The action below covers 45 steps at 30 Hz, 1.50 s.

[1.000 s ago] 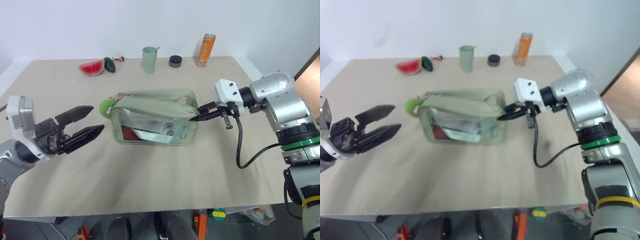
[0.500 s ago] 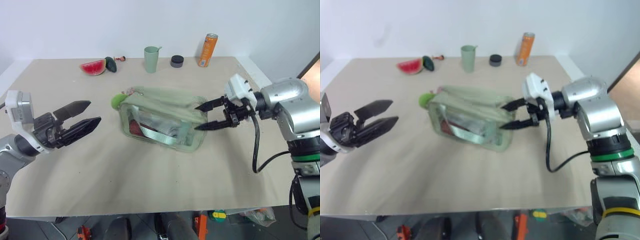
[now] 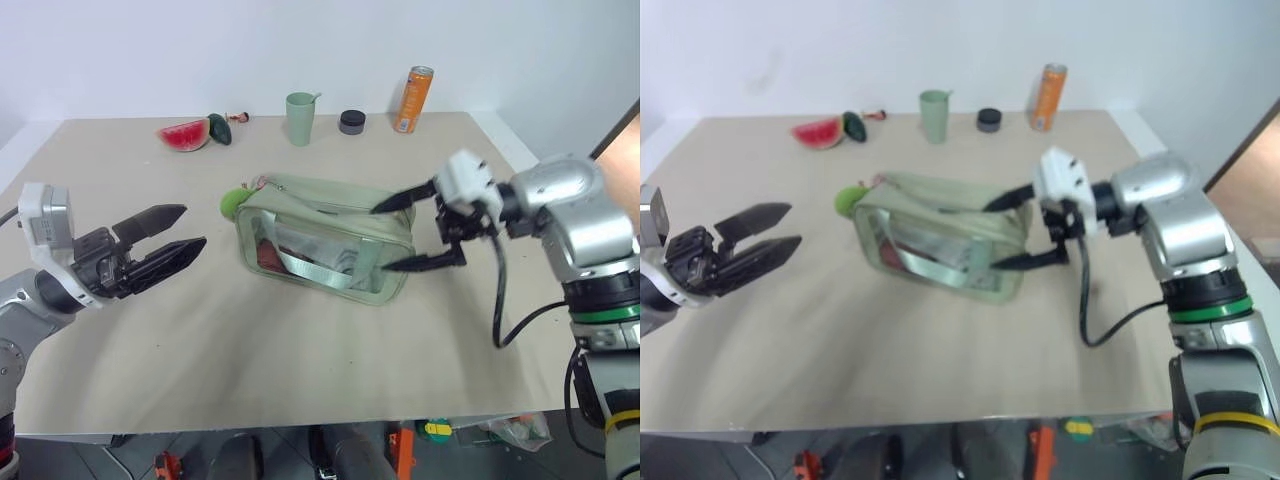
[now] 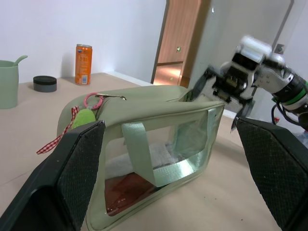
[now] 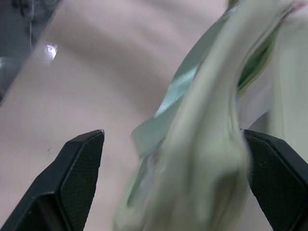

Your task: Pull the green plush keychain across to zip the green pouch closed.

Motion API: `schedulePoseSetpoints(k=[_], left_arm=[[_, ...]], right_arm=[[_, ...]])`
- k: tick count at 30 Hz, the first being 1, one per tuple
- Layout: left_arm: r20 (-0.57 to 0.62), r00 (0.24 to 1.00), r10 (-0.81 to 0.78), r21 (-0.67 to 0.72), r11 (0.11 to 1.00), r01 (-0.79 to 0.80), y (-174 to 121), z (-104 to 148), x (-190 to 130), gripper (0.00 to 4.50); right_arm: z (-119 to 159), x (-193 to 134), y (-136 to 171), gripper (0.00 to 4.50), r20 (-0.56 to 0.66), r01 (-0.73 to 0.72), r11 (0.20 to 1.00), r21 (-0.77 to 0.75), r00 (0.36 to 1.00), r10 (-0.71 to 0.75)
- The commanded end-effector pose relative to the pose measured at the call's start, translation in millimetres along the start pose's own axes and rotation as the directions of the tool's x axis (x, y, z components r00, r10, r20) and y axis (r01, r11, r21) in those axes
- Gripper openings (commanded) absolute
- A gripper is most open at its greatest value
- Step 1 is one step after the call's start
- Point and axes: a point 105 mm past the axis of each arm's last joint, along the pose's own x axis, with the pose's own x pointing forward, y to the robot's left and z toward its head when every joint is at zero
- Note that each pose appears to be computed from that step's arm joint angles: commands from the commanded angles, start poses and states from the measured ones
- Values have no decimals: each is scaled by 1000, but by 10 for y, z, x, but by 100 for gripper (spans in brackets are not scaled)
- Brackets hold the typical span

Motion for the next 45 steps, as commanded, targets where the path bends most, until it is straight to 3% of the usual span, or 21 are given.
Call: schedulePoseSetpoints(k=[1, 6, 12, 16, 34, 37, 45], left_arm=[[22, 1000, -4, 34, 999, 4, -37, 101, -34, 450], [22, 999, -25, 27, 999, 24, -46, 72, 13, 450], [10, 998, -63, 24, 998, 62, -65, 49, 72, 450], [11, 996, -84, 20, 996, 84, -52, 43, 116, 450], [24, 992, -127, 32, 991, 126, -128, 74, 182, 450], [24, 992, -122, 33, 992, 121, -137, 65, 178, 450], [32, 995, -98, 33, 995, 97, -123, 54, 153, 450]], right_arm=[[353, -296, -40, 448, 138, 50, 999, 11, 989, -51], [244, -418, 138, 448, 126, 54, 991, 123, 990, -70], [55, -550, 450, 448, -24, 107, 975, 193, 994, -104], [28, -514, 570, 448, -58, 123, 973, 195, 992, -114], [-244, -292, 376, 448, -77, 200, 961, 192, 979, -188], [-247, -276, 361, 364, -72, 195, 963, 185, 980, -184], [-291, -252, 360, 88, -86, 177, 969, 174, 983, -164]])
